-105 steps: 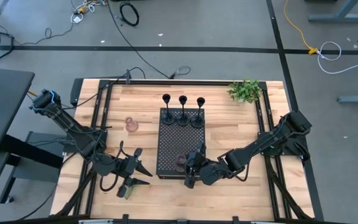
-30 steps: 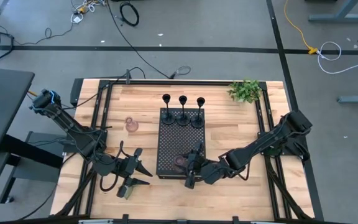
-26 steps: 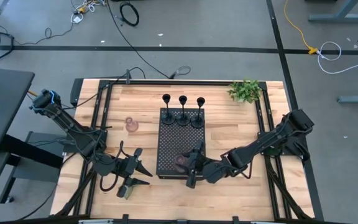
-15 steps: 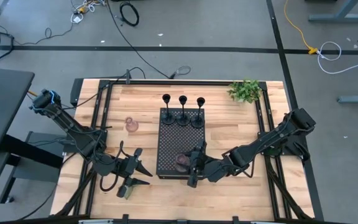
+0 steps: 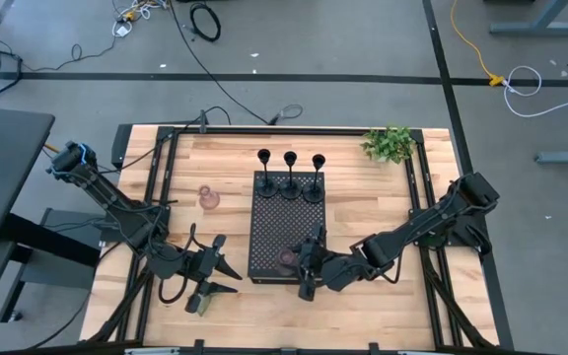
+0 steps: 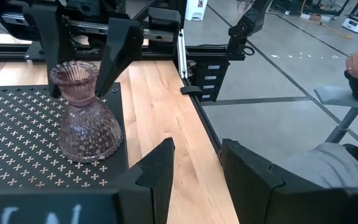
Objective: Pick & Place candle stick holders
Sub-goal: Put the bottom pink candle holder on the shelf
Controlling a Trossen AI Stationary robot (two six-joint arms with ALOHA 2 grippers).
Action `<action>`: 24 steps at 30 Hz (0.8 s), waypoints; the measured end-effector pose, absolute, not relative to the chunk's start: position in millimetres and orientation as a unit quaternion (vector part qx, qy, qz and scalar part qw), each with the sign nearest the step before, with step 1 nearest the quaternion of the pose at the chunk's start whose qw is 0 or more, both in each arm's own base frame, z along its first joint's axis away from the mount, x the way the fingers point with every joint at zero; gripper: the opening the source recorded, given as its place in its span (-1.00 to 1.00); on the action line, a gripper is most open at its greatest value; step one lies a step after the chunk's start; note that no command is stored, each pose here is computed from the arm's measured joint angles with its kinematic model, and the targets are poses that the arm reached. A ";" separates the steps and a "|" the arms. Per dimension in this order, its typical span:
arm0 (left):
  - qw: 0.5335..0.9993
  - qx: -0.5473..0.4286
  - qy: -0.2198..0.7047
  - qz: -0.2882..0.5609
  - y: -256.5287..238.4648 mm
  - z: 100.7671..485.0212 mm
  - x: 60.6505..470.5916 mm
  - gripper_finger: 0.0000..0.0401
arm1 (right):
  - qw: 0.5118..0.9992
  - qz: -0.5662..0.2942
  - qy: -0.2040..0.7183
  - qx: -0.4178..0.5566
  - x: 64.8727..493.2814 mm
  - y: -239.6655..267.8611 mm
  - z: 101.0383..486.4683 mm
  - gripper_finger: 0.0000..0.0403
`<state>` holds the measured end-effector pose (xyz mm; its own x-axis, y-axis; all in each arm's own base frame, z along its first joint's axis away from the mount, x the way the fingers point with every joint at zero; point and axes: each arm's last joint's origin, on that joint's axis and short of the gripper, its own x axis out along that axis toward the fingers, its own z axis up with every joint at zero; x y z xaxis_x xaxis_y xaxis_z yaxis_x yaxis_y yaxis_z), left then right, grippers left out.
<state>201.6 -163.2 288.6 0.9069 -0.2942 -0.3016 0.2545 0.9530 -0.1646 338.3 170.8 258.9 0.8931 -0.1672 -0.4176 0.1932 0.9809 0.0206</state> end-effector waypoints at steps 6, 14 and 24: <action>0.975 -0.061 0.164 -0.141 -163.2 288.6 201.6 -0.31 | 0.972 -0.100 0.212 0.023 335.7 168.9 262.3 -0.13; 0.974 -0.061 0.164 -0.141 -163.1 288.5 201.6 -0.31 | 0.972 -0.077 0.221 0.031 331.3 167.8 268.3 -0.04; 0.974 -0.061 0.164 -0.140 -163.1 288.5 201.6 -0.31 | 0.967 -0.099 0.231 0.025 327.4 157.8 272.9 0.02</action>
